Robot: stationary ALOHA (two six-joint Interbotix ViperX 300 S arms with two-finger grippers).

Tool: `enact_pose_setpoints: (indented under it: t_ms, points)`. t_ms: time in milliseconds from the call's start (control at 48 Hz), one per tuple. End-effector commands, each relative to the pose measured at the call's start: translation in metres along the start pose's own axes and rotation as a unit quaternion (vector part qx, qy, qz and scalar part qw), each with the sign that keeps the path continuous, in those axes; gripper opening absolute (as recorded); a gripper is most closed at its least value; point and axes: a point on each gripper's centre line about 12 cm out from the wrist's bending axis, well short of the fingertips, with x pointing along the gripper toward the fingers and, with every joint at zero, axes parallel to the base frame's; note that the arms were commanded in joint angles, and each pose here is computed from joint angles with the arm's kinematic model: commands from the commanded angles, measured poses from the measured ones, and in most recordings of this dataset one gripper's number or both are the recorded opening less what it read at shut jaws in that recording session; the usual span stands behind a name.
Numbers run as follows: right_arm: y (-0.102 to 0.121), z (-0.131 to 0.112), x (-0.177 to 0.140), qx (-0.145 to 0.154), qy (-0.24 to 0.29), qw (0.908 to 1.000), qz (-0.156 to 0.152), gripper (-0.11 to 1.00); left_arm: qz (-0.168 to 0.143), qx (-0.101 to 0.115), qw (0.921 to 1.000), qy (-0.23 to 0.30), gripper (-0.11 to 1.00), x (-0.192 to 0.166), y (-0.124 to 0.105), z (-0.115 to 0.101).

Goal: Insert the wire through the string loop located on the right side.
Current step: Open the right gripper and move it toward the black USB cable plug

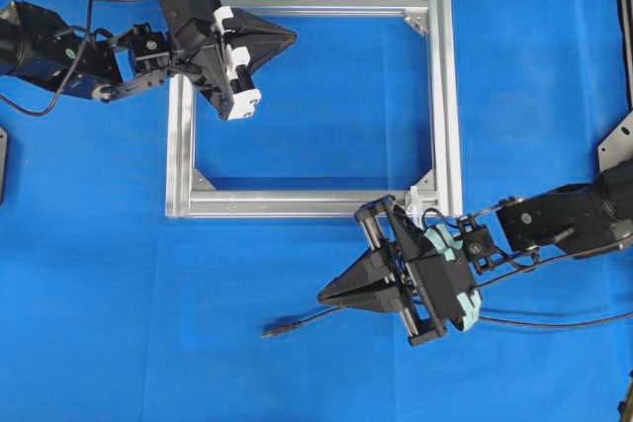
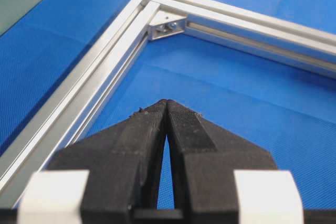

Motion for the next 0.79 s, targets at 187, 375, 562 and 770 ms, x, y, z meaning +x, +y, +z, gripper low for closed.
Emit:
enact_pose_setpoints:
  t_ms: [187,375,562,770]
  points:
    - [0.0020,0.0207,-0.0002,-0.003,-0.017,0.9998,0.003,-0.06,-0.012,0.014,0.9998,-0.010,0.00,-0.0011,-0.0047,0.0173]
    - [0.0075,0.0209,0.0000,0.003,-0.017,0.9998,0.011,-0.06,-0.013,0.016,0.9997,-0.011,0.00,-0.0009,-0.0056,0.0177]
    - [0.0099,0.0210,0.0001,0.024,-0.016,0.9995,0.014,-0.06,-0.013,0.019,0.9997,-0.010,0.00,-0.0012,-0.0055,0.0172]
    - [0.0097,0.0203,-0.0002,0.042,-0.015,0.9989,0.013,0.21,-0.013,0.020,0.9997,-0.011,0.00,-0.0009,-0.0056,0.0177]
